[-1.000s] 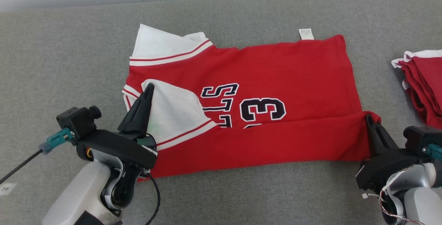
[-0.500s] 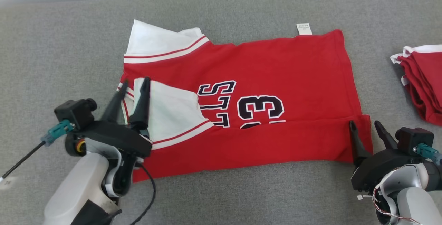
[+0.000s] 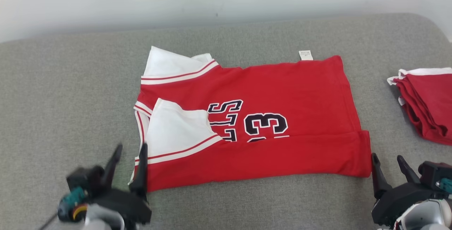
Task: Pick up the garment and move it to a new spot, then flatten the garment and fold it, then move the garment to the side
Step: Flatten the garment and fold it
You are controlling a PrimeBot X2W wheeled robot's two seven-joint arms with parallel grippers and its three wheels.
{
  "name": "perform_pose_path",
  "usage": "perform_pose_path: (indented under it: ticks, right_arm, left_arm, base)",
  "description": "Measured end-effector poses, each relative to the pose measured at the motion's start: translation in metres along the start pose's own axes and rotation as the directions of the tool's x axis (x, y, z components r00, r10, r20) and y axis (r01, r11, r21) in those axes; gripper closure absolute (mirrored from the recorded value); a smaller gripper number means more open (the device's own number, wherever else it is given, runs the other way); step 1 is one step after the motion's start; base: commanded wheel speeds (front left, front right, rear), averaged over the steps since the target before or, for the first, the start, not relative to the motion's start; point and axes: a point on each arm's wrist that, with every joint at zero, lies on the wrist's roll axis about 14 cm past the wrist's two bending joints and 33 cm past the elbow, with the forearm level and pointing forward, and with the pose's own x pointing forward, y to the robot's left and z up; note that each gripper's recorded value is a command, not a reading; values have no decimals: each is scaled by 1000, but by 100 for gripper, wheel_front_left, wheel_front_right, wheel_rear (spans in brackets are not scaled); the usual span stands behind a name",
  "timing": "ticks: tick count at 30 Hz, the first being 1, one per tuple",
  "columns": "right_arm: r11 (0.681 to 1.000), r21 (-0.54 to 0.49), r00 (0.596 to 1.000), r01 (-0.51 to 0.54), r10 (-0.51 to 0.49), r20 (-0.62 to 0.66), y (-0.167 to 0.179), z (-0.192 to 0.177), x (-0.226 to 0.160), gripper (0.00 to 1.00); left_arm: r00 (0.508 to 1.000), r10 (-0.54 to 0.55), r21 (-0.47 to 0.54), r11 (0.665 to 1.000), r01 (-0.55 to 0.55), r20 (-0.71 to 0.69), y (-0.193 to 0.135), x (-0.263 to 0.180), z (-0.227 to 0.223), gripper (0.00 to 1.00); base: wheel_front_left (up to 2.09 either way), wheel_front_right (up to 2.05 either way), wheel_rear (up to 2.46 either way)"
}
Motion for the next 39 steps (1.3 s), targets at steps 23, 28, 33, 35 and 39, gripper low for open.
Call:
perform_pose_path:
  ticks: [23, 28, 33, 35, 39]
  right_arm:
    - [1000, -13, 983, -12, 9, -184, 15, -33, 19, 0]
    - [1000, -7, 971, -14, 12, -237, 18, -43, 27, 0]
    - [999, -4, 964, -33, 31, -265, 24, -47, 32, 100]
    - [999, 0, 963, -45, 43, -267, 28, -47, 32, 100]
    - [999, 15, 969, -43, 45, -243, 28, -42, 29, 100]
  left_arm:
    - [973, 82, 106, 993, -60, -217, 18, -26, -68, 0]
    - [957, 79, 107, 993, -51, -279, 17, -19, -78, 0]
    - [939, 52, 91, 996, -22, -340, 13, -18, -88, 100]
    - [935, 33, 80, 997, -5, -353, 8, -18, -90, 100]
    - [936, 19, 69, 998, 5, -352, 4, -21, -89, 100]
  base:
    - [0, 0, 0]
    - [0, 0, 0]
    - [0, 0, 0]
    - [0, 0, 0]
    - [0, 0, 0]
